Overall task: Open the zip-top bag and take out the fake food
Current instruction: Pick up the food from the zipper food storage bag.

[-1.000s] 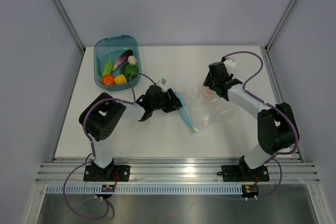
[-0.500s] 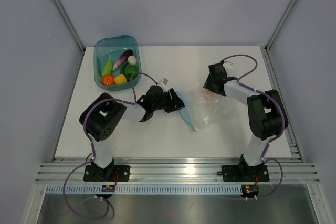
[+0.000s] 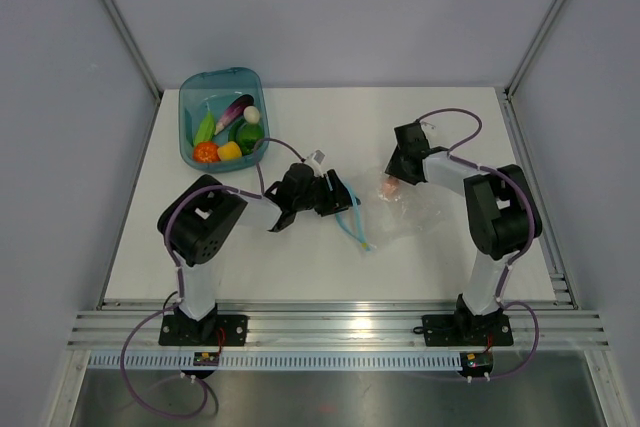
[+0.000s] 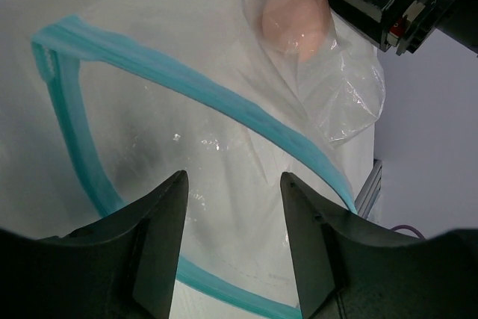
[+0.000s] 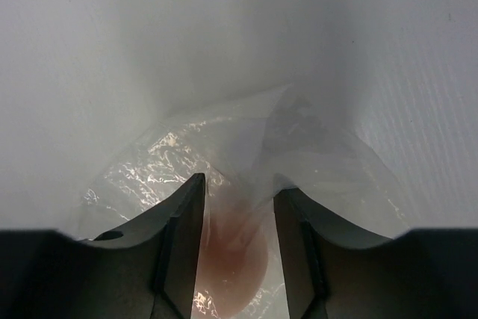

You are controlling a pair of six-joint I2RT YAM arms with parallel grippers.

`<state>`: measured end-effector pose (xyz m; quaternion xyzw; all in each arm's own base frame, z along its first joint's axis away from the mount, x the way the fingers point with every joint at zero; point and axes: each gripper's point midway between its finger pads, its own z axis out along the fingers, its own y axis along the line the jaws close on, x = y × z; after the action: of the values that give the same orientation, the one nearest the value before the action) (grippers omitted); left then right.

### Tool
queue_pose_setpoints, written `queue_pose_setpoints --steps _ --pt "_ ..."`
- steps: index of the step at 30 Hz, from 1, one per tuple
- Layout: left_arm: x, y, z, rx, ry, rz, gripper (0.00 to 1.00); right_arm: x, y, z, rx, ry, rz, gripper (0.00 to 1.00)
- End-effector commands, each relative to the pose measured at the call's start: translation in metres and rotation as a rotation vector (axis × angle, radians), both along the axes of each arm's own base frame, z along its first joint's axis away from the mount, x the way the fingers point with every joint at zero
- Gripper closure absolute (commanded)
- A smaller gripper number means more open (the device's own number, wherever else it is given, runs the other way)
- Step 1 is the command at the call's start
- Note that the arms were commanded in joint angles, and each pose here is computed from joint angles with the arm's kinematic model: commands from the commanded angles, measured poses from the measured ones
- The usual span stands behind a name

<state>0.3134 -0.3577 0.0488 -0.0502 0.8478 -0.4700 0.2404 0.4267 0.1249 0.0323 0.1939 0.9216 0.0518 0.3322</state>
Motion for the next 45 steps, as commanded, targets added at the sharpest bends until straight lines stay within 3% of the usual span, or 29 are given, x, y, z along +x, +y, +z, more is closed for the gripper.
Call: queue_pose_setpoints --steps 1,5,10,20,27,36,45 --pt "0.007 -0.014 0.017 -0.039 -0.074 -0.038 0.44 0.009 0.011 0.008 0.053 -0.022 0.021 0.52" --pt "0.007 -0.014 0.016 -0.037 -0.073 -0.040 0.44 0.007 0.014 0.010 0.069 -0.024 0.031 0.69" --pt "0.008 -0.014 0.016 -0.037 -0.079 -0.042 0.44 0.004 0.017 0.015 0.097 -0.029 0.038 0.99" --pt "0.006 -0.013 0.014 -0.053 -0.088 -0.033 0.44 -0.013 0.033 0.058 0.226 -0.106 0.086 1.00" --pt "-0.007 -0.001 0.037 -0.118 -0.122 -0.001 0.44 -0.020 0.018 0.085 0.193 -0.179 0.055 1.00" --pt "-0.005 -0.008 0.054 -0.169 -0.200 -0.032 0.34 -0.025 0.020 0.089 0.218 -0.189 0.059 1.00" --pt "-0.003 -0.022 0.020 0.004 -0.181 -0.081 0.23 -0.025 0.023 0.081 0.221 -0.168 0.066 1.00"
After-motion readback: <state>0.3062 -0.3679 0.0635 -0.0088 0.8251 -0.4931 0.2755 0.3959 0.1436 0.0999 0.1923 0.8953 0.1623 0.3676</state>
